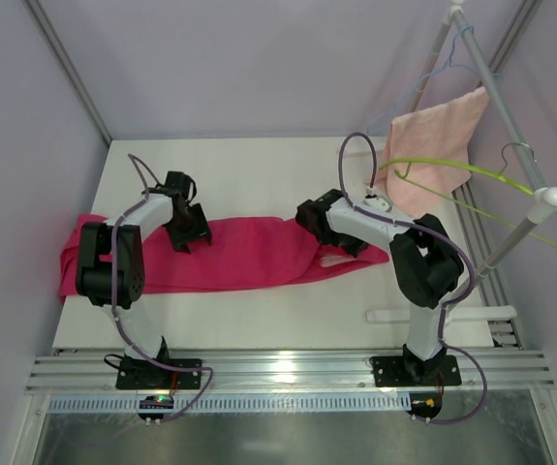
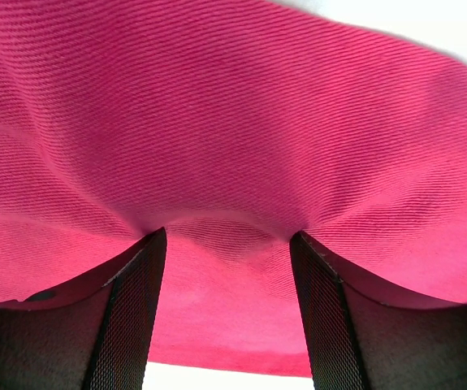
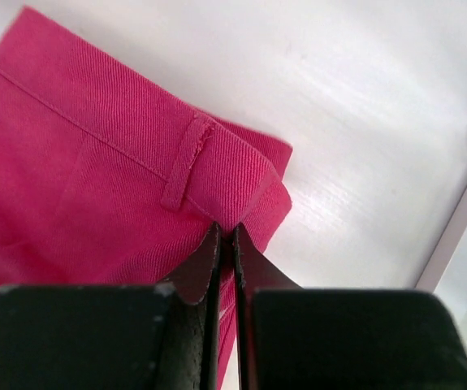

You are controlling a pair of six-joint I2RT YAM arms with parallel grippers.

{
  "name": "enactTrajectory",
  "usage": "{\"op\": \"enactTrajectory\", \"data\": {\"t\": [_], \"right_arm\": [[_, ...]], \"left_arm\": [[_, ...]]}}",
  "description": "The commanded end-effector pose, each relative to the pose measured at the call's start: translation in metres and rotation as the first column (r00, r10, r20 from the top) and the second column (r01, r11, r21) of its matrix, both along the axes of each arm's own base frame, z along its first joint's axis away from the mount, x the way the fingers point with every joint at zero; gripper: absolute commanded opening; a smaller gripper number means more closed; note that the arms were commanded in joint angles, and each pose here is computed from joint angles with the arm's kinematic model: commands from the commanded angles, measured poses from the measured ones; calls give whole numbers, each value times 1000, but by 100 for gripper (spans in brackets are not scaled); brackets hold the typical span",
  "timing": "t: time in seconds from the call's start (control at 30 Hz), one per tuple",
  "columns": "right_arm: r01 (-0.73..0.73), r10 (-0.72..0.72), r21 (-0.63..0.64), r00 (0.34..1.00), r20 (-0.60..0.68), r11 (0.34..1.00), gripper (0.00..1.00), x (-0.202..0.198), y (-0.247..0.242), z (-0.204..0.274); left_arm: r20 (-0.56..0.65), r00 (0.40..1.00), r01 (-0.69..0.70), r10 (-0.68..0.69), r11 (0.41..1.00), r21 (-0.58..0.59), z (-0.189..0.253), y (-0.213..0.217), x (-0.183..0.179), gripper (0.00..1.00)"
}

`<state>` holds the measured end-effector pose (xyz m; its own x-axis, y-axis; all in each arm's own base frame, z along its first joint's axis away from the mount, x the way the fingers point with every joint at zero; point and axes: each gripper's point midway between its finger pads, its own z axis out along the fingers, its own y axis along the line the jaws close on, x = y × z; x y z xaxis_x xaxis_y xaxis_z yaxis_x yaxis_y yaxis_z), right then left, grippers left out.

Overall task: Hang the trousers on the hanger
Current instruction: Fold the trousers

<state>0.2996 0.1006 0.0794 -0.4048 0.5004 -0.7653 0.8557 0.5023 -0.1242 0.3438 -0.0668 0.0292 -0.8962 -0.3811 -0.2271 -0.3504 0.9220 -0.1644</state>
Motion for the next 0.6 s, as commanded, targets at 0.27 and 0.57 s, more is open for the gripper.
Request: {"op": "enactTrajectory", "data": {"t": [0.27, 0.57], "right_arm": [[-44, 61, -408, 998, 28, 912, 4, 18, -95, 91], [56, -14, -416, 995, 103, 908, 4, 2, -127, 95]], "left_arm": [[-93, 996, 13, 2, 986, 165, -19, 31, -15, 63], [-127, 992, 15, 13, 976, 219, -25, 40, -19, 63]]}}
